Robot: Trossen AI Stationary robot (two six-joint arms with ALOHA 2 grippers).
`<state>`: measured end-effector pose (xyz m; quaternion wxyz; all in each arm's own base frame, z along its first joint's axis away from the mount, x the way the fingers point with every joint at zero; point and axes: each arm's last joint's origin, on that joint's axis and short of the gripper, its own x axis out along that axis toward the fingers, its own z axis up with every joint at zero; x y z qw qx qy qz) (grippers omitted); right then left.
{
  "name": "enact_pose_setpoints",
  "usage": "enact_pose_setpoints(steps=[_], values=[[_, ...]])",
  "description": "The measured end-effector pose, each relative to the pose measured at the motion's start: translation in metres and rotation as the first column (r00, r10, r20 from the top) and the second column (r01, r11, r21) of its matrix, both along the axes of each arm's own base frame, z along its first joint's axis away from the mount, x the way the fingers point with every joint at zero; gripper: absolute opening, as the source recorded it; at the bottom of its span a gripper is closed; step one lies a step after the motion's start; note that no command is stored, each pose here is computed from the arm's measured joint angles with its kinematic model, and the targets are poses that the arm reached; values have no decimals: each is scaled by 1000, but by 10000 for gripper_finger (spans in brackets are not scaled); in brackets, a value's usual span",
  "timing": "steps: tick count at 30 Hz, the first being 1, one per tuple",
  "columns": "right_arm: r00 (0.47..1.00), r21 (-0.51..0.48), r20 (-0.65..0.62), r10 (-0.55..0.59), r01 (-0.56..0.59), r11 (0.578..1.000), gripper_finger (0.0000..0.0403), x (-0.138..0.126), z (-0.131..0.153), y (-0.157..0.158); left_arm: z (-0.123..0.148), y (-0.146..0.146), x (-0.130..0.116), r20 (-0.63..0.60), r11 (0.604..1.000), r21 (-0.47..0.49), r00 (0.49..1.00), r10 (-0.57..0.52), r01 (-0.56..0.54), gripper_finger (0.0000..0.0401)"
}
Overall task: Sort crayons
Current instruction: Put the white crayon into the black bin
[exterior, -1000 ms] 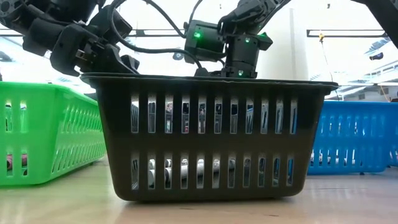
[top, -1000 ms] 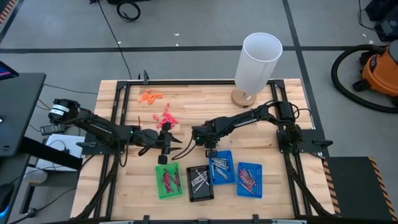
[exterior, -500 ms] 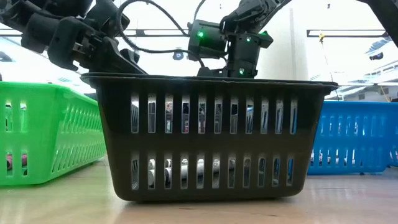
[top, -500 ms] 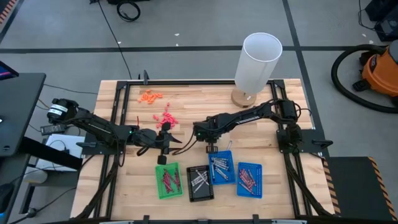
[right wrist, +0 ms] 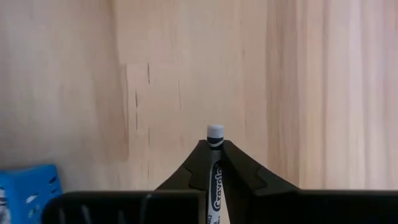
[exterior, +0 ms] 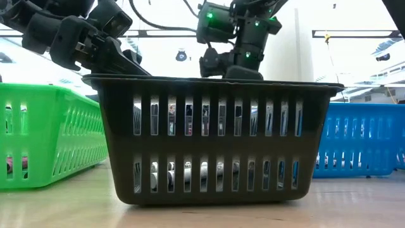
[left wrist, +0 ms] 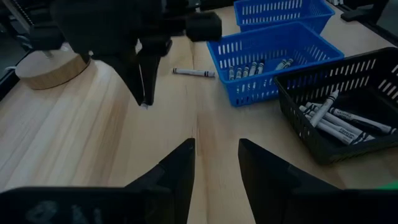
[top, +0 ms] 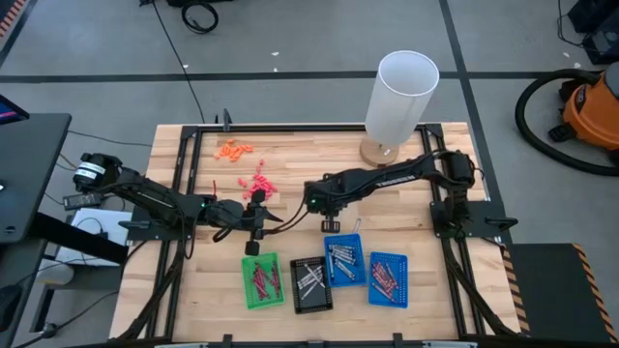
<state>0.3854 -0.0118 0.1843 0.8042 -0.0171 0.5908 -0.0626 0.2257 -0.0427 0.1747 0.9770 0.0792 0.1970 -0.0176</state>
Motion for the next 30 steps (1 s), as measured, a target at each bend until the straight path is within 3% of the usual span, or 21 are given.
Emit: enact_pose_setpoints(steps=[15,21,26,30], values=[[993,62,112,-30,24,998,30,-8,35,7,0,1,0,7,999,20,1000,31,-31,133],[978,141,204,52,-81,987,30,-1,40,35,0,1,0,6,996,-64,998,66,-65,133],[959,145,263,108,-150,978,30,2,43,58,0,1,0,0,981,-162,994,107,-106,133],[944,149,295,149,-200,968,30,3,44,75,0,2,0,0,975,-181,991,135,-133,134]])
